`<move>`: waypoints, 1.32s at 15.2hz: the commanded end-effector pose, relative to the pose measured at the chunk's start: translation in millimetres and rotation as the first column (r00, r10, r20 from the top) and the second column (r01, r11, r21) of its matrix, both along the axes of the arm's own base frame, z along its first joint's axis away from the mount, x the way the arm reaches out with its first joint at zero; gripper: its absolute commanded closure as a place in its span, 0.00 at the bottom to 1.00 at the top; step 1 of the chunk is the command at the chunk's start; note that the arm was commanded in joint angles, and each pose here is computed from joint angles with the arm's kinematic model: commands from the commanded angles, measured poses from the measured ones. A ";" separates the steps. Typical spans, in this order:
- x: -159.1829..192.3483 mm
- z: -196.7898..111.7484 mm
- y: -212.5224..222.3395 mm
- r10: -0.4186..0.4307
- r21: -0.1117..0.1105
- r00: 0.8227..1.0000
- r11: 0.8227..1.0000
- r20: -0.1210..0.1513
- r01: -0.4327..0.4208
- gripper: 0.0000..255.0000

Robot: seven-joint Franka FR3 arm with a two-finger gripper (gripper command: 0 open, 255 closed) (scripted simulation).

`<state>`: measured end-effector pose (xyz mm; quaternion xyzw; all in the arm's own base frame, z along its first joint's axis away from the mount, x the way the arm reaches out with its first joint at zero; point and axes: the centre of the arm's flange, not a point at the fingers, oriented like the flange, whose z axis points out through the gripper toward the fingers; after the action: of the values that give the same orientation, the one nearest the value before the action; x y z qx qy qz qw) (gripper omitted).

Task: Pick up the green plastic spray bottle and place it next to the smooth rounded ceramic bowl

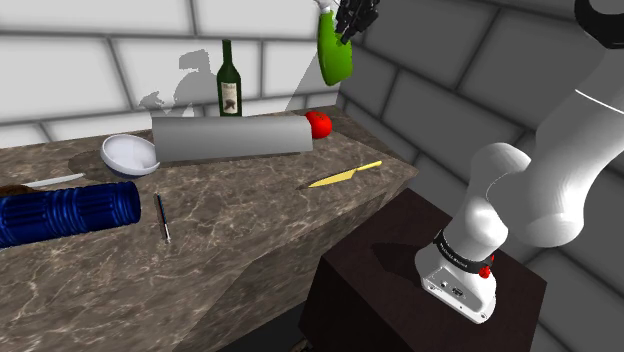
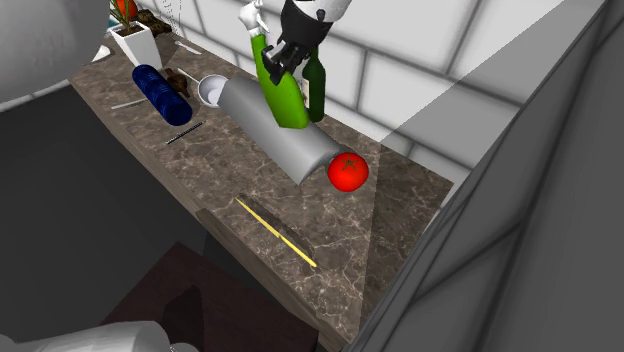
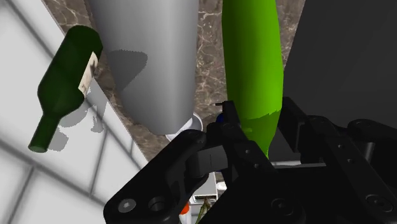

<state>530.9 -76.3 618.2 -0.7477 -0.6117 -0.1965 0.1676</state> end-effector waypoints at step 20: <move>21.0 4.1 275.9 -0.002 0.000 1.000 1.000 0.001 0.002 1.00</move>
<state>549.1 187.5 622.3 -0.7479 -0.6117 -0.1965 0.1668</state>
